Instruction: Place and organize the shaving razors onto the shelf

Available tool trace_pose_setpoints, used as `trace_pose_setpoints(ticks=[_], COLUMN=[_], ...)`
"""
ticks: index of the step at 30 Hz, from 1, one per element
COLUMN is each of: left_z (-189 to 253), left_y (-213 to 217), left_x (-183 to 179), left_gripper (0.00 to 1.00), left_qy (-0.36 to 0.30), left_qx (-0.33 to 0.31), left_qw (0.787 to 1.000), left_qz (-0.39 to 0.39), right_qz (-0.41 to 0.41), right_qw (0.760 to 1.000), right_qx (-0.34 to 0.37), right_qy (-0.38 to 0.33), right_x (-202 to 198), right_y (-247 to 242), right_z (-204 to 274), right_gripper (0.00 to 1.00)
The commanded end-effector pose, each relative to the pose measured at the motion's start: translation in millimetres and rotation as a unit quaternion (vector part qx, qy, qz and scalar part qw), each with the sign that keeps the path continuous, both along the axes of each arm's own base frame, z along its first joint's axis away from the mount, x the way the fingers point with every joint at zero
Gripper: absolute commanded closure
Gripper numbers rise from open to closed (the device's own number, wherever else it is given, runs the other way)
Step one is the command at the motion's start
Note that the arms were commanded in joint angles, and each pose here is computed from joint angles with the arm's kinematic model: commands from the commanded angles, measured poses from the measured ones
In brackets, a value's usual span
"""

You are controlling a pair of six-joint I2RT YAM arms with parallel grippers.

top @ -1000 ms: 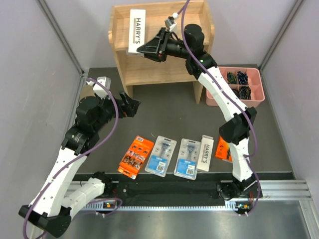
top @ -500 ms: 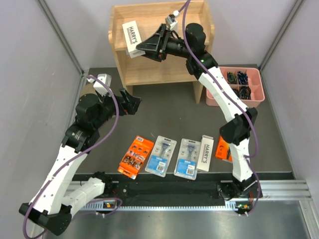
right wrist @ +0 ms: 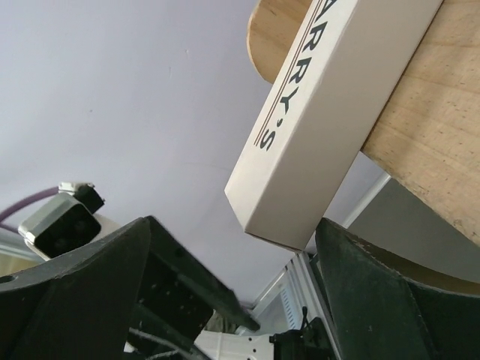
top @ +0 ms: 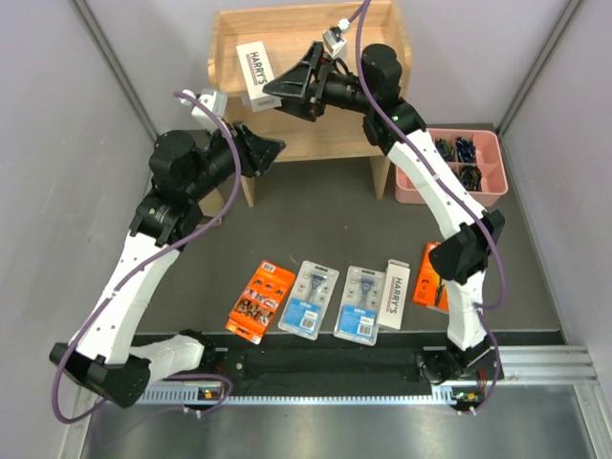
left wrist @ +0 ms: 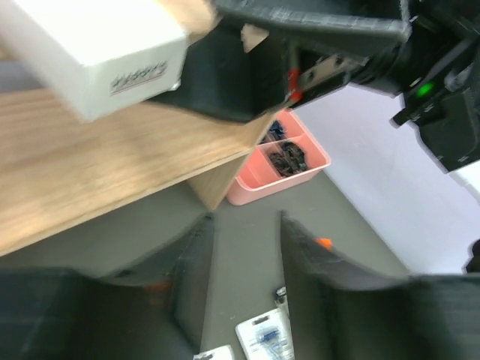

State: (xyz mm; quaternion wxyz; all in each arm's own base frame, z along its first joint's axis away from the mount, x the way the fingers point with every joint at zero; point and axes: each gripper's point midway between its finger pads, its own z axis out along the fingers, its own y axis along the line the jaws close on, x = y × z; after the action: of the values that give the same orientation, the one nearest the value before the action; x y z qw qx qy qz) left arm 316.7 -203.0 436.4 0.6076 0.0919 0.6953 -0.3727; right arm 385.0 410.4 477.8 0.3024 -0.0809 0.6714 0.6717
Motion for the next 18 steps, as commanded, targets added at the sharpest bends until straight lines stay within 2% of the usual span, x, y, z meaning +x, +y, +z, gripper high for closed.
trace_pose_setpoints(ticks=[1,4,11,18], left_z=[42,41,48,50], left_y=[-20,-28,-23,-21], left_x=[-3,4,27,49], left_gripper=[0.69,0.78,0.89,0.92], left_qy=[-0.054,-0.049,-0.067,-0.072], left_qx=[-0.020,-0.022,-0.042,-0.064], left_qw=[0.996,0.996,0.996,0.995], left_qz=[-0.064,-0.077,-0.034,-0.002], right_qz=[-0.013,-0.013,-0.012,-0.011], right_qw=[1.000,1.000,1.000,1.000], right_qx=[-0.005,-0.005,-0.006,-0.008], right_qy=[-0.005,-0.006,-0.008,-0.008], right_x=[-7,-8,-11,-15], right_y=[-10,-11,-12,-14], right_z=[9,10,10,8], right_gripper=[0.09,0.09,0.09,0.08])
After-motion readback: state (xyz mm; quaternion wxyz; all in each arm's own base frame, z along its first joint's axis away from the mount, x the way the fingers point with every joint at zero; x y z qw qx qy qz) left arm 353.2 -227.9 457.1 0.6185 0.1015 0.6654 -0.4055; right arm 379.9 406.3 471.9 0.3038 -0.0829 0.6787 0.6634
